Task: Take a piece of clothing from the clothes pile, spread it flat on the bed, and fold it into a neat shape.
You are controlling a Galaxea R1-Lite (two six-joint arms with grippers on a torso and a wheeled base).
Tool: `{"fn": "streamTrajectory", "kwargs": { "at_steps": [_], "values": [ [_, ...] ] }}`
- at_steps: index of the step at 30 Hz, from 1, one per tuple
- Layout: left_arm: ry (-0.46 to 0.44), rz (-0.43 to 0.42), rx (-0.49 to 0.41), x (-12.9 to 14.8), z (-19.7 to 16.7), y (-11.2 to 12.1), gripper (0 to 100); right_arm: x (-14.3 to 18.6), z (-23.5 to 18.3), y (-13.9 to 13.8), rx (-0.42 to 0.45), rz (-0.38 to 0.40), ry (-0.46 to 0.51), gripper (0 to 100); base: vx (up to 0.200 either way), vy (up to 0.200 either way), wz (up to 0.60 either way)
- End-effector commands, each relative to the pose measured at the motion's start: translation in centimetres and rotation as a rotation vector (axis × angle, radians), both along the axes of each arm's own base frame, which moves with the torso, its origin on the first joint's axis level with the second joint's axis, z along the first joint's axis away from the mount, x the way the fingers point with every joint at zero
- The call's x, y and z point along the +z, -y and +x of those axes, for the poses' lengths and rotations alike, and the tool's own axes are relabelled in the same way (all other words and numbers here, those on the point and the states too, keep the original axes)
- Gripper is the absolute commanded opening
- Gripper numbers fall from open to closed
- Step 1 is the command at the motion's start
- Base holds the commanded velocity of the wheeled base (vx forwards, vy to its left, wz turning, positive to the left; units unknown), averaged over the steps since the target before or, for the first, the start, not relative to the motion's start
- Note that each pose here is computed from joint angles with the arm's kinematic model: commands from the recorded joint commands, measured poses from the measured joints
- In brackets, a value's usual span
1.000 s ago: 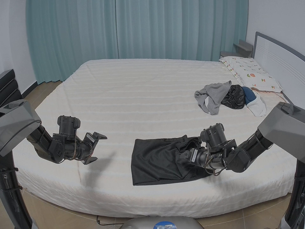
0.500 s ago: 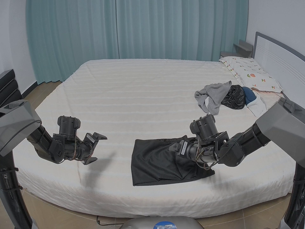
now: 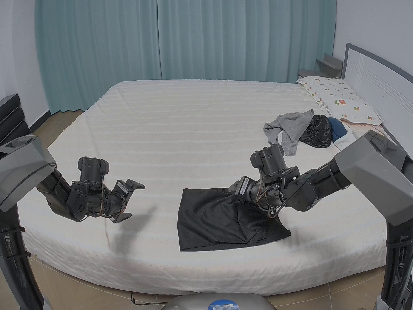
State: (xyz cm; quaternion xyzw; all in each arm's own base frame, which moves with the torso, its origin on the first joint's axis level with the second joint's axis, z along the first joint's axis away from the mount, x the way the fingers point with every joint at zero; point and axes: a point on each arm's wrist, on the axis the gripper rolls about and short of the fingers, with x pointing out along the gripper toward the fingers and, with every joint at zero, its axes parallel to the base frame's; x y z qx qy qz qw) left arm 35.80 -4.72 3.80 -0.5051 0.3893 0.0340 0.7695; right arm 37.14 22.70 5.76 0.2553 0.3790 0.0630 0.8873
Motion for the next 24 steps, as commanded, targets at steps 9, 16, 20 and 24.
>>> {"fn": "streamTrajectory", "kwargs": {
  "at_steps": [9,16,20,24],
  "values": [
    [-0.001,0.001,-0.001,-0.1,0.0,0.0,100,-0.3,4.3,3.5,-0.118,-0.004,-0.001,0,0.0,0.0,0.0],
    [-0.004,0.002,-0.001,-0.2,0.0,0.1,100,-1.4,5.7,5.4,-0.171,-0.002,-0.014,0,0.0,0.0,0.0],
    [-0.003,0.003,0.0,-0.2,0.1,0.1,100,-2.4,6.3,5.8,-0.195,-0.001,-0.03,0,0.0,0.0,0.0],
    [-0.002,0.004,0.001,-0.2,0.1,0.1,100,-2.8,6.6,6.5,-0.213,-0.004,-0.039,0,0.0,0.0,0.0]
  ]
}}
